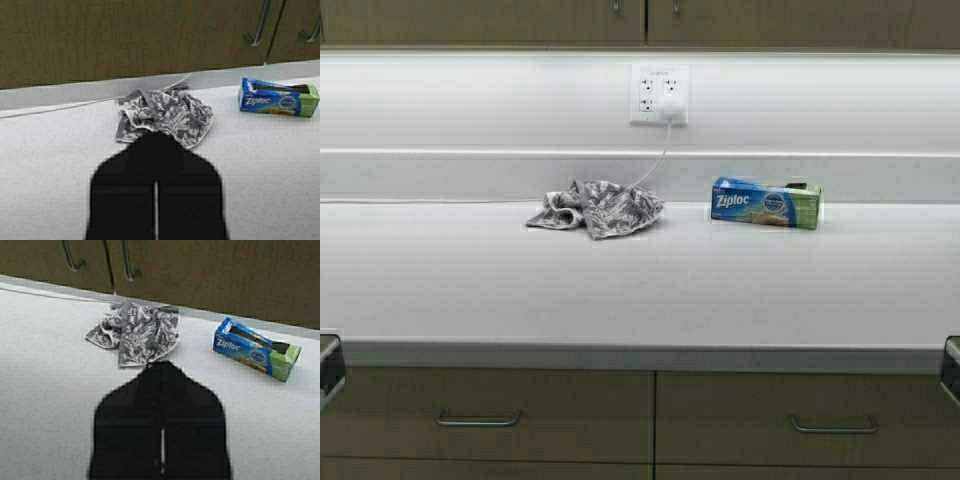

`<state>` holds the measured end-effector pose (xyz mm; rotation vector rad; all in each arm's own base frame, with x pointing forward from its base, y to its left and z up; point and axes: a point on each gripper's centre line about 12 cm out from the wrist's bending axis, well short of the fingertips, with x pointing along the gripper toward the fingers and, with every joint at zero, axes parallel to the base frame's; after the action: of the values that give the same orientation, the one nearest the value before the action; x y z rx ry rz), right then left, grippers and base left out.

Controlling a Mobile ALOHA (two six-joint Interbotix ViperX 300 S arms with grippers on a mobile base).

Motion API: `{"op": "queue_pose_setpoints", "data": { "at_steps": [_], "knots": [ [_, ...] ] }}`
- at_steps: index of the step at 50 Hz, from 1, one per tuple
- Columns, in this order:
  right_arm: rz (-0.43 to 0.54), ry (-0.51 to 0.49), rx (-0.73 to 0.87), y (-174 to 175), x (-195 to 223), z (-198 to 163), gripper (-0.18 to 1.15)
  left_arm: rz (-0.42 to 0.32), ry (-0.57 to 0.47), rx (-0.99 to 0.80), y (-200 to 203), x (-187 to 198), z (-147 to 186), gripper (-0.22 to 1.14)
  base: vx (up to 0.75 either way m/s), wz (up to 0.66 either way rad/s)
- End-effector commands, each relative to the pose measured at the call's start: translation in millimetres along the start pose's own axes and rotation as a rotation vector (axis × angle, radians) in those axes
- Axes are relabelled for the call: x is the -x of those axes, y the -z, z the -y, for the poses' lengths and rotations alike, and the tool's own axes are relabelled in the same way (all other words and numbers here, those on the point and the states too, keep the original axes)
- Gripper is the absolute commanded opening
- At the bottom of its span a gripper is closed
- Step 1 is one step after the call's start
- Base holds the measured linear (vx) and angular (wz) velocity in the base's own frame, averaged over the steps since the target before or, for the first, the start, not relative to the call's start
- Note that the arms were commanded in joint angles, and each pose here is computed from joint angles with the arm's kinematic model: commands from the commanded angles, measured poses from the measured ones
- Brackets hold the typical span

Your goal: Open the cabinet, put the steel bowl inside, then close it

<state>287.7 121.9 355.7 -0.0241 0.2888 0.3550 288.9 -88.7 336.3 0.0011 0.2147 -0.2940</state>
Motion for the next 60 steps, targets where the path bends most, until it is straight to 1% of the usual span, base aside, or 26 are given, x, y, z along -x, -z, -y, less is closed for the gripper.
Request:
{"op": "queue_pose_setpoints", "data": {
  "at_steps": [1, 60],
  "knots": [
    [0.024, -0.003, 0.001, -7.3, 4.0, -0.6, 0.06, 0.023, 0.002, 0.003, -6.5, 1.4, 0.7, 0.04, 0.0, 0.0],
    [0.024, -0.004, 0.002, -6.8, 3.9, -0.7, 0.06, 0.034, 0.002, 0.003, -10.3, 2.0, 0.8, 0.04, 0.0, 0.0]
  ]
}}
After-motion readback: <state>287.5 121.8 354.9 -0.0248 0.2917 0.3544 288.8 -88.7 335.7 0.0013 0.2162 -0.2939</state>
